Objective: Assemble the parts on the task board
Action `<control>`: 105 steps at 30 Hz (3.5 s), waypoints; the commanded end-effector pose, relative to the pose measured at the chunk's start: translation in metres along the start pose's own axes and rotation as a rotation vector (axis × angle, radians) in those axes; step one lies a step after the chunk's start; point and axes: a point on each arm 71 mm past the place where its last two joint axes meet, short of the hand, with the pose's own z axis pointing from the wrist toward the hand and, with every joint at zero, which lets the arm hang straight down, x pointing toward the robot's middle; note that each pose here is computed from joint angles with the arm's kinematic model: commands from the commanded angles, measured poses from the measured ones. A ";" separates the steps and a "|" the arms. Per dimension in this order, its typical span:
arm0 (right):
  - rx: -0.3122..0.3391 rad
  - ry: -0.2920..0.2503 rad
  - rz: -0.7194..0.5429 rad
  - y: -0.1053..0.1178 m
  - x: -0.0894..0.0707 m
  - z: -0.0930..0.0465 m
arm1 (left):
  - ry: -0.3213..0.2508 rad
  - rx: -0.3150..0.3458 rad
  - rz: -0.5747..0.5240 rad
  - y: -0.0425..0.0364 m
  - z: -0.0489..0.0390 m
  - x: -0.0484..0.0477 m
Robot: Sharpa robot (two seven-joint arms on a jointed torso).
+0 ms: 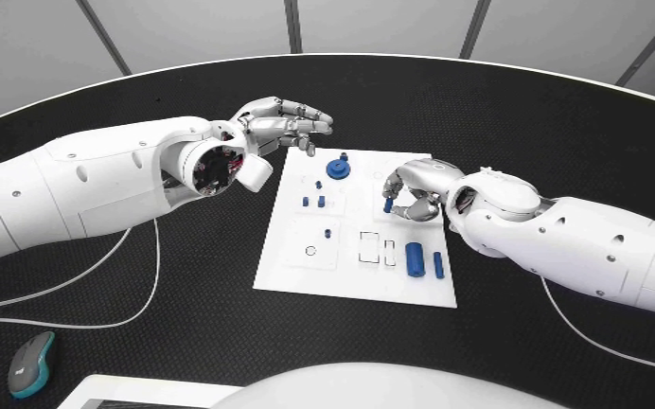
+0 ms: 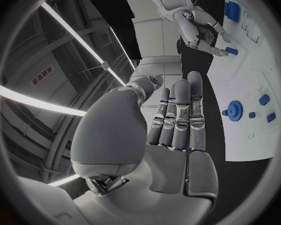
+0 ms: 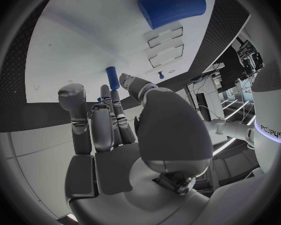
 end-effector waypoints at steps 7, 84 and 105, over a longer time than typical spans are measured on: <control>0.007 -0.001 -0.003 -0.001 0.000 0.005 | 0.000 -0.001 0.000 0.0000 -0.0003 0.0001; -0.199 -0.097 0.149 0.080 -0.019 -0.014 | -0.003 -0.006 0.001 0.0007 0.0016 -0.0024; -0.316 -0.041 0.189 0.136 0.009 0.022 | 0.014 -0.005 0.001 0.0000 0.0084 0.0047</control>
